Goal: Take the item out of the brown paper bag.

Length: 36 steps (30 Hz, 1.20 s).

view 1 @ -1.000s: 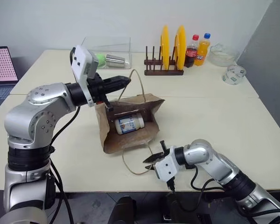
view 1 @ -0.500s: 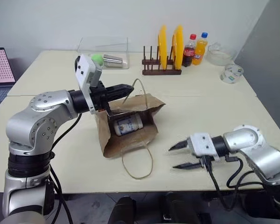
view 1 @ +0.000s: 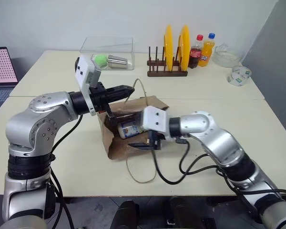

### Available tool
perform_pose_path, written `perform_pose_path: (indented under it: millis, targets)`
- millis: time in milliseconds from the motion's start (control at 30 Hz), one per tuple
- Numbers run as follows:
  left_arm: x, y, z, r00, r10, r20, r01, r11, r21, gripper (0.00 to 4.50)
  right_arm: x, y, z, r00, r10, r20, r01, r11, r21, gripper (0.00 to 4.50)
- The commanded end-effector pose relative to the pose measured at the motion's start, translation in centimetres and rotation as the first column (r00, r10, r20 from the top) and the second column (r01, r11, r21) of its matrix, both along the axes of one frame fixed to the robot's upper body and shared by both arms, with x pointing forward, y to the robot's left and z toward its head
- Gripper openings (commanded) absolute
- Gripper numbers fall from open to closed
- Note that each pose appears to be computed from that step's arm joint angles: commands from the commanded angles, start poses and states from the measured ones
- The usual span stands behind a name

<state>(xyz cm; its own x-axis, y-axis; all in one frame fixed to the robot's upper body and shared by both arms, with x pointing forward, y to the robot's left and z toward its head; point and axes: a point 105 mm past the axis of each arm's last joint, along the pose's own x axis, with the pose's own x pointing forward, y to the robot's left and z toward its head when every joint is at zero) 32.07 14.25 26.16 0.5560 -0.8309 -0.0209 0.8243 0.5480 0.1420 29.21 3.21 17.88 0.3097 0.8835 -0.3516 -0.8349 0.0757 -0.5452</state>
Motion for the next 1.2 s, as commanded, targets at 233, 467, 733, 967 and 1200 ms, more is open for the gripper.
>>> perform_pose_path:
  millis: [233, 467, 733, 967, 1200]
  targets:
    - [0.0, 1.2, 2.3, 0.994, 0.047, 0.096, -0.047, 0.999, -0.007, 0.00, 2.7, 1.1, -1.3, 0.967, -0.081, 0.241, 0.119, 0.982, -0.146, 4.48]
    - [0.1, 1.4, 2.2, 0.994, 0.053, 0.101, -0.052, 0.999, -0.005, 0.00, 3.5, 1.8, -2.8, 0.938, -0.006, 0.346, 0.108, 0.955, -0.276, 4.48]
    - [0.3, 1.7, 2.2, 0.992, 0.062, 0.106, -0.063, 0.998, 0.003, 0.00, 5.2, 2.6, -4.6, 0.893, 0.087, 0.442, 0.117, 0.903, -0.413, 4.48]
    - [0.6, 2.4, 1.7, 0.991, 0.086, 0.103, -0.088, 0.996, 0.016, 0.00, 6.0, 2.4, -4.9, 0.898, 0.079, 0.432, 0.121, 0.901, -0.416, 3.85]
    - [1.4, 3.8, 1.2, 0.985, 0.142, 0.101, -0.146, 0.989, 0.031, 0.00, 4.4, 2.6, -2.5, 0.881, 0.131, 0.454, 0.027, 0.945, -0.326, 3.03]
